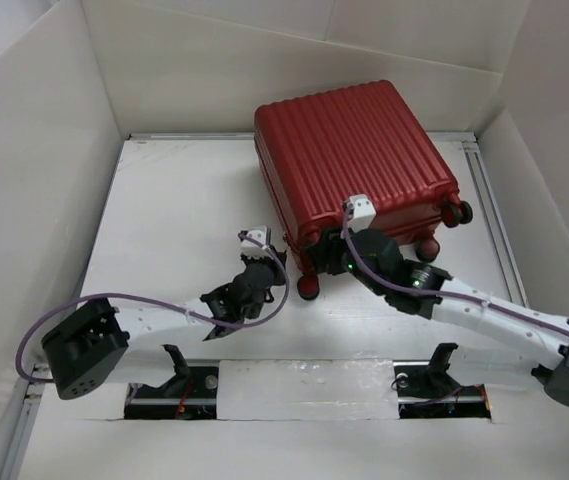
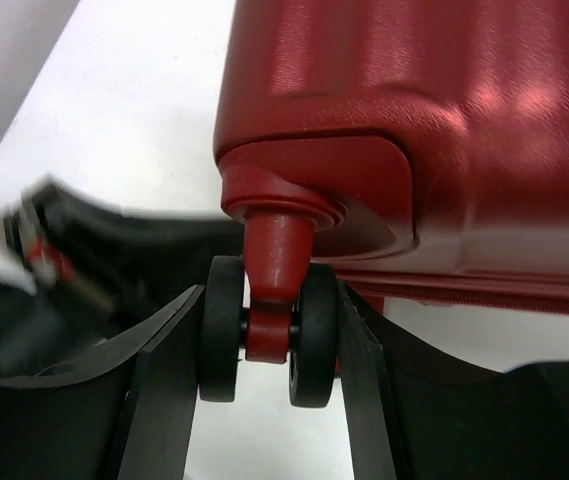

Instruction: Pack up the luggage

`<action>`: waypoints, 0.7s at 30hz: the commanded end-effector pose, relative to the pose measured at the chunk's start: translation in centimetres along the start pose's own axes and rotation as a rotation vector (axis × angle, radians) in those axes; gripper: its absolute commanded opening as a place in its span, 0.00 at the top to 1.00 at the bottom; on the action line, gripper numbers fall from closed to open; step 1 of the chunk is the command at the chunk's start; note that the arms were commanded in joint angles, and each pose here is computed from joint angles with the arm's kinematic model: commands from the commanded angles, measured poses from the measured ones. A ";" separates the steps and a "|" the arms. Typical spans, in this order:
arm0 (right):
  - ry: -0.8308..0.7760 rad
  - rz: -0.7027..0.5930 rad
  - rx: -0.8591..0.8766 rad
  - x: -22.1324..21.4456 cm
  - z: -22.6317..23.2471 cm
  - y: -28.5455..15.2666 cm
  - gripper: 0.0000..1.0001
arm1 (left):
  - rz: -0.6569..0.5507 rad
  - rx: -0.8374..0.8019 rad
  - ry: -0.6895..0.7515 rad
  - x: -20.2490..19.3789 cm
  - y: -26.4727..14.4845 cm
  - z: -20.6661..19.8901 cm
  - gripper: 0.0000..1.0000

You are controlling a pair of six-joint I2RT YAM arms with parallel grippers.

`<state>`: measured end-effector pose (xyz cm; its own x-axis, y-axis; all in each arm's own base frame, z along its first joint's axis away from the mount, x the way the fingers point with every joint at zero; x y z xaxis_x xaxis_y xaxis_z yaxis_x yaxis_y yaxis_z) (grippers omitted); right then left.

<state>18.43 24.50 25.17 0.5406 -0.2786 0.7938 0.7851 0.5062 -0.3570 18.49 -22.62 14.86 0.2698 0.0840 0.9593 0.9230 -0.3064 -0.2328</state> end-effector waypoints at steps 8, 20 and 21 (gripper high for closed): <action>-0.124 0.049 -0.149 -0.9 -5.5 -5.6 1.00 | 0.075 0.294 0.015 1.8 4.2 7.5 1.00; -0.133 0.076 0.090 -0.7 -2.0 -7.4 0.71 | 0.083 0.192 -0.172 2.8 2.5 6.8 0.65; -0.138 0.063 0.120 -0.1 -1.0 -7.6 0.70 | 0.009 0.147 -0.226 5.1 0.9 6.6 0.52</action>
<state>14.26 18.83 25.39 0.5233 -0.2007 0.8281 0.7737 0.5191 -0.3631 24.06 -16.71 14.14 0.4107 0.1481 0.8996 0.9115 -0.0912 -0.4011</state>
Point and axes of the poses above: each gripper's point midway between its finger pads, its own y axis out along the fingers, its own z axis along the line the jaws close on, x = y × z, the point moved 8 cm from there along -y, back along the fingers, and after that the axes turned 11 degrees about y, right-handed, at the moved point
